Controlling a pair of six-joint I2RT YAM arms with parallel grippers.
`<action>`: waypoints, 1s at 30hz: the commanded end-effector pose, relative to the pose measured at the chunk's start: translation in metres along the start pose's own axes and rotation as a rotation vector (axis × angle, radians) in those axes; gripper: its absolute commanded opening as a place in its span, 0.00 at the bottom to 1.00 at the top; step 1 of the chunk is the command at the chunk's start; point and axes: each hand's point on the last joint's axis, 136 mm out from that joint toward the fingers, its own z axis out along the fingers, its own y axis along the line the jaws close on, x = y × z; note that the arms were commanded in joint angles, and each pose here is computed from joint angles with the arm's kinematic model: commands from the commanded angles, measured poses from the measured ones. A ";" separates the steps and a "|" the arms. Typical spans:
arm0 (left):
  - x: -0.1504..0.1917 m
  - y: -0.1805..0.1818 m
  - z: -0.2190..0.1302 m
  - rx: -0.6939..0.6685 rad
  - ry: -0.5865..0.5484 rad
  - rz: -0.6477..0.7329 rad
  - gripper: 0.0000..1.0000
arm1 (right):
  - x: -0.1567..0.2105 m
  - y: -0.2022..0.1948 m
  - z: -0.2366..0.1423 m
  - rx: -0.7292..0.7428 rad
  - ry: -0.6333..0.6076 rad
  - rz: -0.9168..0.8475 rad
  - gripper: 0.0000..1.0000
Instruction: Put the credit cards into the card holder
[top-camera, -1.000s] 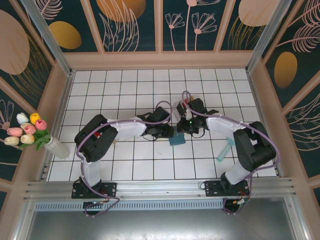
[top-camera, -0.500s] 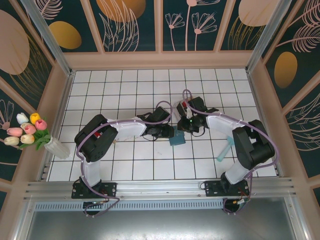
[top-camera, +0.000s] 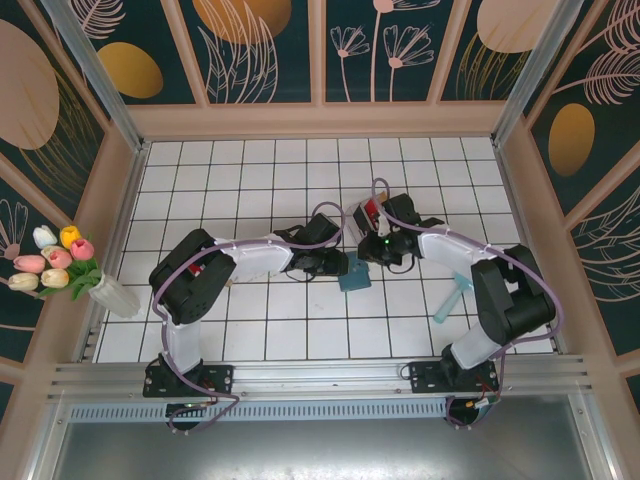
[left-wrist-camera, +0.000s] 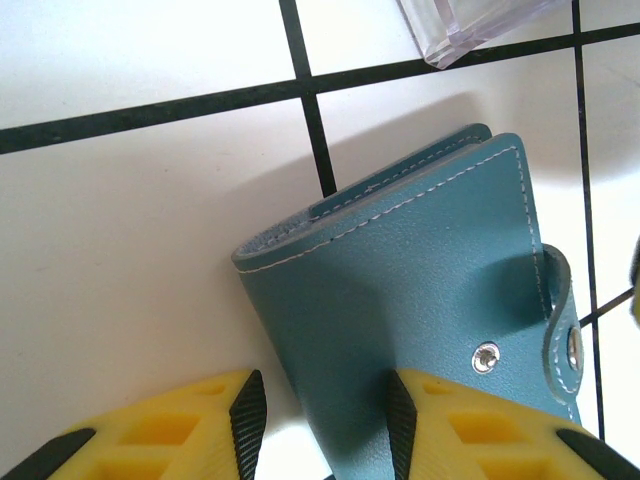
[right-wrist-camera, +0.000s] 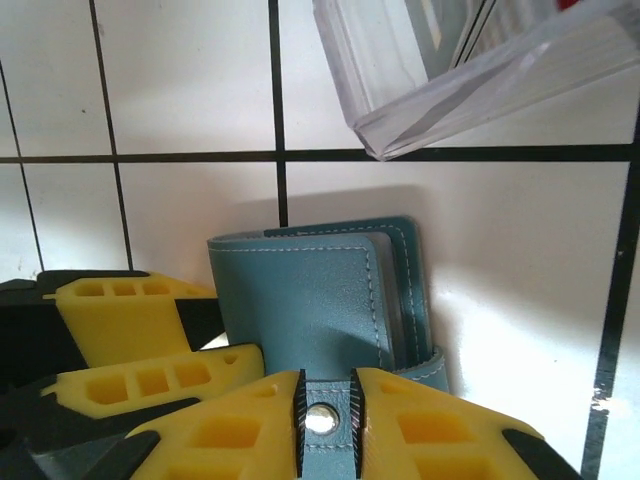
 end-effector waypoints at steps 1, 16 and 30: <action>0.014 0.020 0.011 -0.070 0.033 0.014 0.41 | 0.014 -0.005 0.001 -0.013 0.048 -0.002 0.22; 0.015 0.021 0.013 -0.069 0.040 0.012 0.42 | 0.025 0.001 0.022 -0.019 0.118 -0.045 0.21; 0.014 0.018 0.013 -0.058 0.034 0.011 0.38 | 0.037 -0.007 0.033 0.083 0.166 -0.062 0.18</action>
